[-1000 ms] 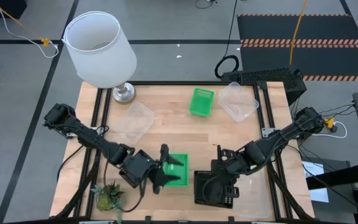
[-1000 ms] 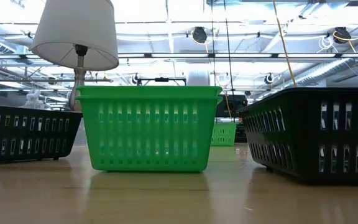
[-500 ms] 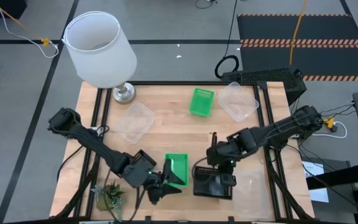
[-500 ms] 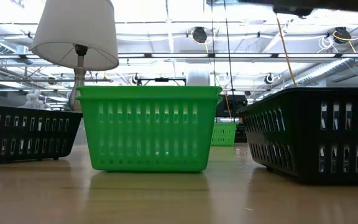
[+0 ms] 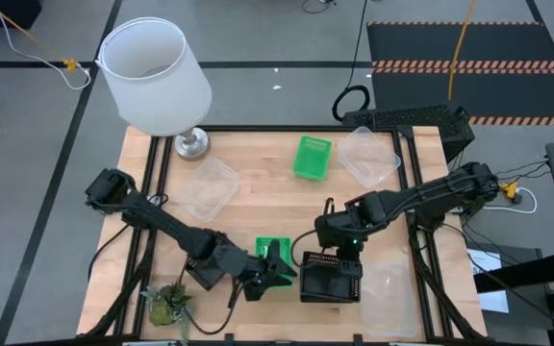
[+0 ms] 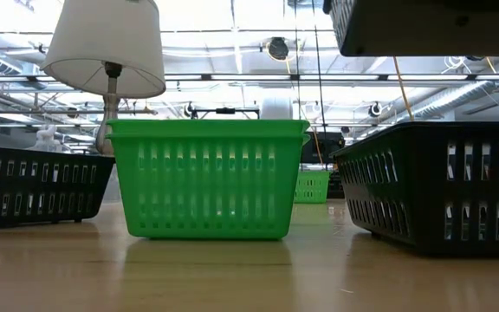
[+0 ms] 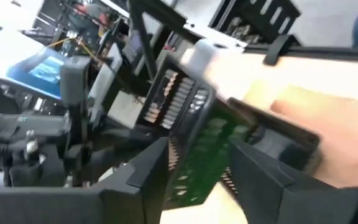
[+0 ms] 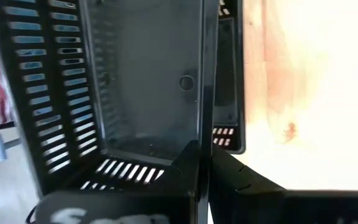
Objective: Stack baskets by color
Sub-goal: Stack the top middle black bin on top of the bottom right black bin
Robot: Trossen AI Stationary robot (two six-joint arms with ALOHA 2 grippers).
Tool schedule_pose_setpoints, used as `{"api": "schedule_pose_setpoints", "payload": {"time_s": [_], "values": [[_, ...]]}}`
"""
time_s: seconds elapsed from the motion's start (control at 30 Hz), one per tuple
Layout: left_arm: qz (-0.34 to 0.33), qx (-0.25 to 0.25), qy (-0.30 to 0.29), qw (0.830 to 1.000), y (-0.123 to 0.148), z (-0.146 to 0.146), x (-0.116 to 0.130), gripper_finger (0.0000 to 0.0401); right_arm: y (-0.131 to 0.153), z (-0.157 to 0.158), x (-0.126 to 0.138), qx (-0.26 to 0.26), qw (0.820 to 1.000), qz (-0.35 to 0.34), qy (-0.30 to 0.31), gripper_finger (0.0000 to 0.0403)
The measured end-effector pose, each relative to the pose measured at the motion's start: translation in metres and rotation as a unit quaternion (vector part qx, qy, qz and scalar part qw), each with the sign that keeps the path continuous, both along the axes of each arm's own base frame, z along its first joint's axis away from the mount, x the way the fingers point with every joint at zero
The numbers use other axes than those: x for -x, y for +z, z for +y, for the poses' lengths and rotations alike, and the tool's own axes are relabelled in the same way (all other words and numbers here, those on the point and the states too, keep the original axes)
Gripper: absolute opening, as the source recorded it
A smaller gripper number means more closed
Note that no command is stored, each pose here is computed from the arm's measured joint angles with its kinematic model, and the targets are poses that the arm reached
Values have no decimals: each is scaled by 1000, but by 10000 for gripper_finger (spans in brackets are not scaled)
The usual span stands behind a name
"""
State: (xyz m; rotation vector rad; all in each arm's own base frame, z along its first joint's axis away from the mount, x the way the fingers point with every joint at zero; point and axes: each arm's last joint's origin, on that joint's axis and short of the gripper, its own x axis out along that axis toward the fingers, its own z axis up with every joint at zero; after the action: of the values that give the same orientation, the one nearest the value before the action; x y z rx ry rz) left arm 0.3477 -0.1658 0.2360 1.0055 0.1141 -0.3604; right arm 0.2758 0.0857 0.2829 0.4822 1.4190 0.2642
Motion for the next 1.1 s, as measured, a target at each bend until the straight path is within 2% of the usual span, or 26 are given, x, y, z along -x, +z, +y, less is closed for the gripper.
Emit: {"api": "schedule_pose_setpoints", "payload": {"time_s": [0.3, 0.63, 0.83, 1.1], "values": [[-6, -34, -27, 999, -1, 14, -7, 95, 1, -8, -7, -20, 999, -27, 1, 8], [-8, -39, -41, 998, -1, 13, -7, 82, 3, -11, -12, -36, 998, -53, 2, 8], [-7, -35, -43, 998, -1, 13, -7, 14, 3, -10, -14, -39, 997, -60, 1, 8], [-12, -29, -49, 998, 0, 12, -6, 7, 4, -2, -15, -21, 996, -82, 7, 9]]}}
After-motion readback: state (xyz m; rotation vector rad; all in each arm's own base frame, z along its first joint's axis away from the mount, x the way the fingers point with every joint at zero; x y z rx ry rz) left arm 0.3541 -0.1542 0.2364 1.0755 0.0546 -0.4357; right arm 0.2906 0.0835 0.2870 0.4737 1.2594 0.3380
